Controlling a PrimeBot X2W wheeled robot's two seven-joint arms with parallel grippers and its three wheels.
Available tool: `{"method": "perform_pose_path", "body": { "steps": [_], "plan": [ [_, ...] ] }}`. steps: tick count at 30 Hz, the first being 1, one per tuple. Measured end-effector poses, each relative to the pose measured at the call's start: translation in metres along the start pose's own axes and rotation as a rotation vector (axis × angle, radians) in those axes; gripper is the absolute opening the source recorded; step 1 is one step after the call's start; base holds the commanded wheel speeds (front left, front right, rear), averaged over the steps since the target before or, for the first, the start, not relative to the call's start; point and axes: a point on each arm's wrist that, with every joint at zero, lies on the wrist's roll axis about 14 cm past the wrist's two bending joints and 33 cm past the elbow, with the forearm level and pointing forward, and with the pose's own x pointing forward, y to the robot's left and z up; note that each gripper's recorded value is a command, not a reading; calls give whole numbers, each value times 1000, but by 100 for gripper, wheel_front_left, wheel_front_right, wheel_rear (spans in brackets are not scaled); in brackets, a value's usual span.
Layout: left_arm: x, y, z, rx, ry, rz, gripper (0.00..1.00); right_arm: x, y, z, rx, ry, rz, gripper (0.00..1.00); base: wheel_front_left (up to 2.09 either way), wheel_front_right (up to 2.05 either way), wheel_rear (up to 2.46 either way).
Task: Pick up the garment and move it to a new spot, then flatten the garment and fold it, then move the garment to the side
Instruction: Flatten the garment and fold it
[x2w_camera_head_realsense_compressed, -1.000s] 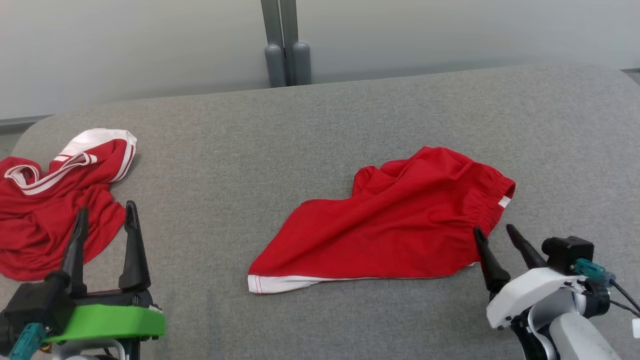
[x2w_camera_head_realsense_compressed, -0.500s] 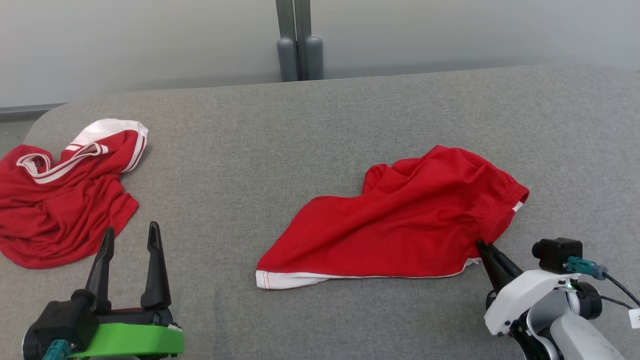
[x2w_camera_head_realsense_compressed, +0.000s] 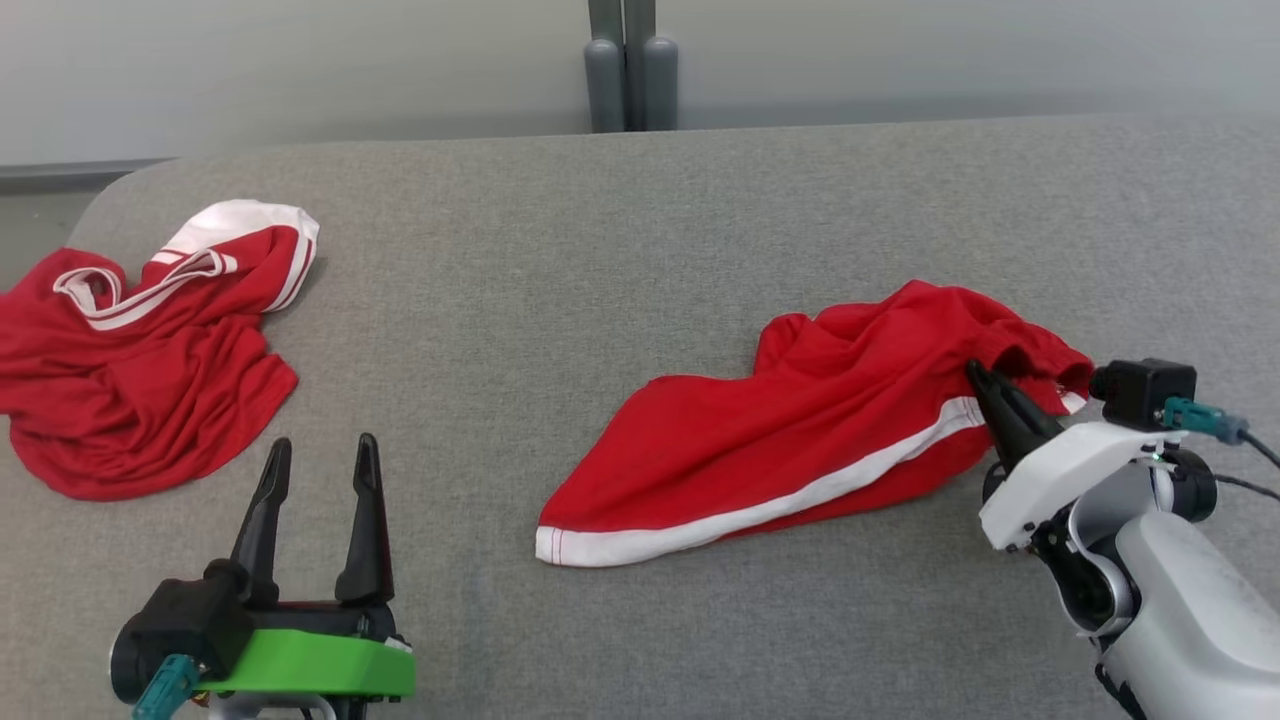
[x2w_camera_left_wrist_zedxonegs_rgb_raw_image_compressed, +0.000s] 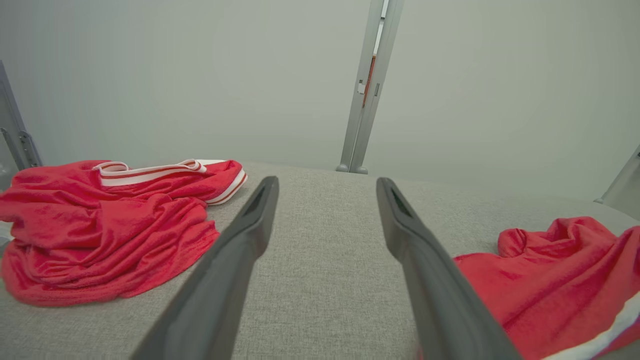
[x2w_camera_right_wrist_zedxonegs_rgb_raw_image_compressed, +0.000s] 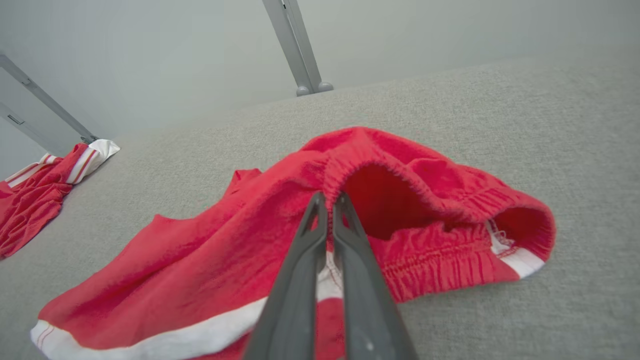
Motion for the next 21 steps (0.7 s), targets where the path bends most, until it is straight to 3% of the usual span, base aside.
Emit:
{"method": "perform_pose_path", "body": {
  "steps": [3, 5, 6, 7, 8, 16, 21],
  "plan": [
    [-2, 3, -7, -8, 20, 12, 100, 11, -12, -9, -21, 62, -25, 6, 0, 0, 0],
    [-4, 7, -9, -11, 26, 29, 100, 15, -19, -20, -28, 106, -40, 21, 0, 0, 0],
    [-5, 10, -10, -10, 27, 34, 100, 17, -18, -23, -27, 116, -39, 38, 0, 0, 0],
    [-7, 13, -10, -10, 29, 46, 100, 20, -15, -26, -25, 121, -33, 87, 0, 0, 0],
    [-8, 16, -11, -10, 32, 57, 100, 22, -12, -26, -19, 115, -27, 100, 0, 0, 0],
    [-16, 27, -3, 1, 8, 89, 100, 9, -10, -17, -14, 45, -32, 100, 0, 0, 0],
    [-22, 30, 8, 35, -24, 95, 100, -20, -17, 17, -57, -121, -38, 100, 0, 0, 0]
  ]
}}
